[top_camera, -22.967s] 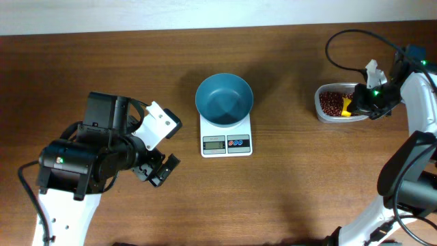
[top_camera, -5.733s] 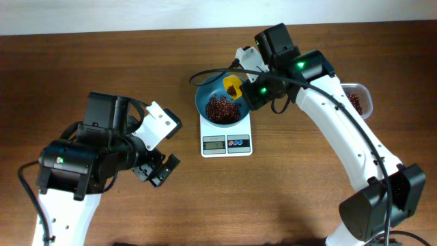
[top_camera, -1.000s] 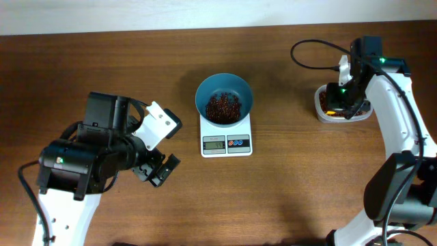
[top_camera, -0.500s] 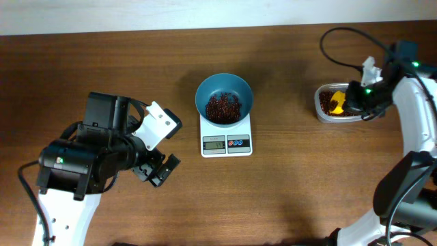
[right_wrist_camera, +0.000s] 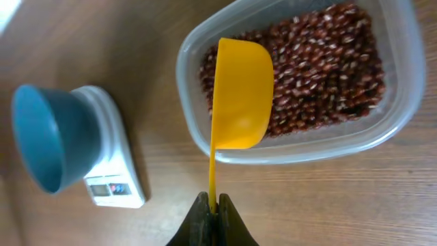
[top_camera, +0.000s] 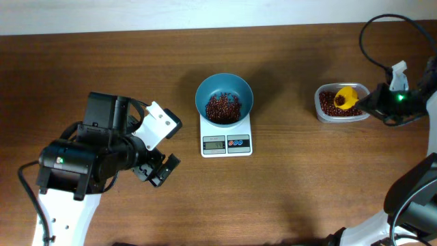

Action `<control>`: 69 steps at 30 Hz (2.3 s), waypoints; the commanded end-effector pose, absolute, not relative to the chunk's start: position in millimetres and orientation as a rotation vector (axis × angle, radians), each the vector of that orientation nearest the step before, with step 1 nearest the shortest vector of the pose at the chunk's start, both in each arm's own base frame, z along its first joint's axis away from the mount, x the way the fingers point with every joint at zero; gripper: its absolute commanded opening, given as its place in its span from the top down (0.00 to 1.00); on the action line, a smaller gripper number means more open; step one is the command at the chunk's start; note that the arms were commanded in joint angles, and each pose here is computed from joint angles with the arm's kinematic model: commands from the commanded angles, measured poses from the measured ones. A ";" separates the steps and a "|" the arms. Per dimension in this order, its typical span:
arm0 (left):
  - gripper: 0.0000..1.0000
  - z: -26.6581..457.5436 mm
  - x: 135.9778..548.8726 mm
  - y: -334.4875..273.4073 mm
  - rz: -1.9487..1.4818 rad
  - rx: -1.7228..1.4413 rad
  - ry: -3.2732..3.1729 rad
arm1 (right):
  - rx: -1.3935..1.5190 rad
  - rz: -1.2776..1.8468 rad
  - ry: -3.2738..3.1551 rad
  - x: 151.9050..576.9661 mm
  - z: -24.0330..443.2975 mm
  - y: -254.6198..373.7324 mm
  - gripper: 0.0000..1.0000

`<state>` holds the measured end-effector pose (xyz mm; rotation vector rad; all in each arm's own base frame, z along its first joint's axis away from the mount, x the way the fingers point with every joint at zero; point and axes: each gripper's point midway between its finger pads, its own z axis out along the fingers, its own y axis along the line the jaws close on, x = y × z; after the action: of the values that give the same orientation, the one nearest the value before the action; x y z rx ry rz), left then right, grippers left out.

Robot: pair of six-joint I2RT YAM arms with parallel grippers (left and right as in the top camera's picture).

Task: Scoop item into bowl and weigh 50g on scale
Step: 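Dip the scoop into the beans with the right gripper and lift, then carry the filled scoop left with the right gripper over the bowl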

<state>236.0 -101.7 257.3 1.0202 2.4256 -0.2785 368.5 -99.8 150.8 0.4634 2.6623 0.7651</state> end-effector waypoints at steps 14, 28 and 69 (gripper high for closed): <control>0.01 264.2 236.6 -102.6 -0.280 1.031 2.393 | 0.182 1.170 2.311 358.3 204.3 -81.0 0.96; 0.01 264.2 236.6 -102.6 -0.280 1.031 2.393 | -0.287 1.288 2.334 382.9 229.5 50.5 0.96; 0.01 264.2 236.6 -102.6 -0.280 1.031 2.393 | -0.841 0.802 2.407 402.1 201.4 182.0 0.96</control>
<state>236.0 -101.7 257.4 1.0201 2.4248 -0.2783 397.9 179.7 198.3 -0.8288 2.4115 0.8516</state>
